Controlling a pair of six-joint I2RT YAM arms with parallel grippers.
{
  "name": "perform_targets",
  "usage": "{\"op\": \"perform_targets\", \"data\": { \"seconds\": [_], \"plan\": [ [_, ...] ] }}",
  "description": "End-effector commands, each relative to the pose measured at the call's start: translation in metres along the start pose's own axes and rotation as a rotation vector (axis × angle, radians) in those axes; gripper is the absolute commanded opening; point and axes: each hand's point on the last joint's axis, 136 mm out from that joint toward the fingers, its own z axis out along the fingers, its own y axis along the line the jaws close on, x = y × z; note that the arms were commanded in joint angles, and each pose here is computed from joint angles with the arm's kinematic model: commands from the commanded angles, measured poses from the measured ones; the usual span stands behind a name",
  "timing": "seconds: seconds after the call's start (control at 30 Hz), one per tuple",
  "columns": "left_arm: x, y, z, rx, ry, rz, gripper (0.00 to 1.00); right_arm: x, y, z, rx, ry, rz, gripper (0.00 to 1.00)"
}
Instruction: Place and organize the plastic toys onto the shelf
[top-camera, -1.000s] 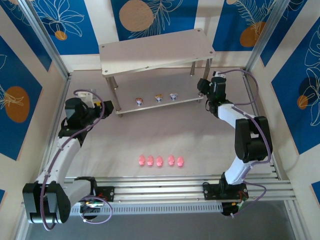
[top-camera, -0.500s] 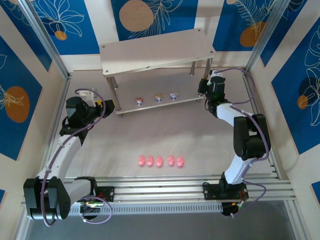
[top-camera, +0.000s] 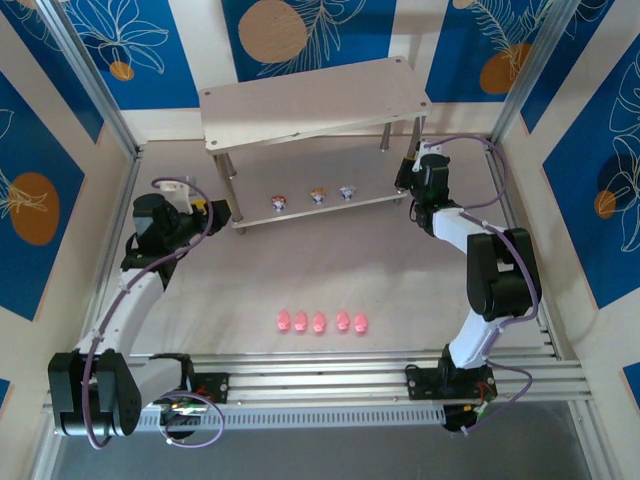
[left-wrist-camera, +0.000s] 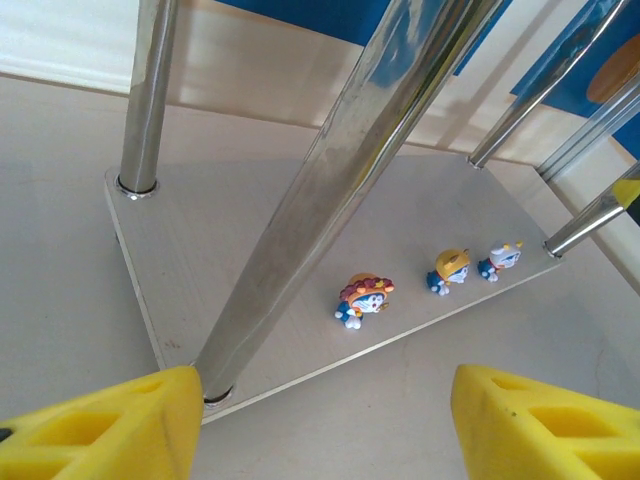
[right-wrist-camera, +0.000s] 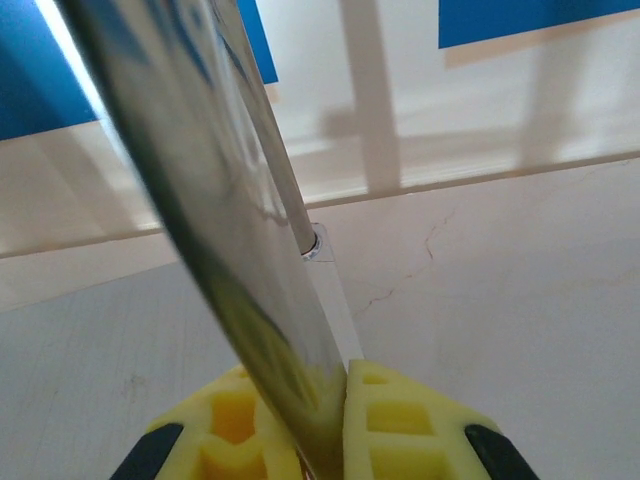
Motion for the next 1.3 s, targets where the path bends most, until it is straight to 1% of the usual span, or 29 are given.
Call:
{"op": "perform_targets", "data": {
  "seconds": [0.0,0.47,0.7,0.9,1.27],
  "plan": [
    [-0.002,-0.003,0.001,0.024,-0.007,0.02,0.67,-0.017,0.004,-0.018,-0.008,-0.052,0.106,0.0],
    [-0.001,-0.011,-0.008,0.042,0.003,0.04,0.67,-0.011,0.017,-0.062,-0.014,-0.054,0.092,0.0],
    [-0.001,-0.017,-0.015,0.055,0.001,0.046,0.67,-0.003,0.012,-0.082,0.011,-0.047,0.105,0.0],
    [0.004,-0.016,-0.022,0.034,0.004,0.055,0.67,0.006,0.004,-0.094,0.042,-0.029,0.112,0.0],
    [0.006,-0.017,-0.026,0.03,0.018,0.057,0.66,0.01,0.005,-0.1,0.054,0.029,0.094,0.0]
  ]
}}
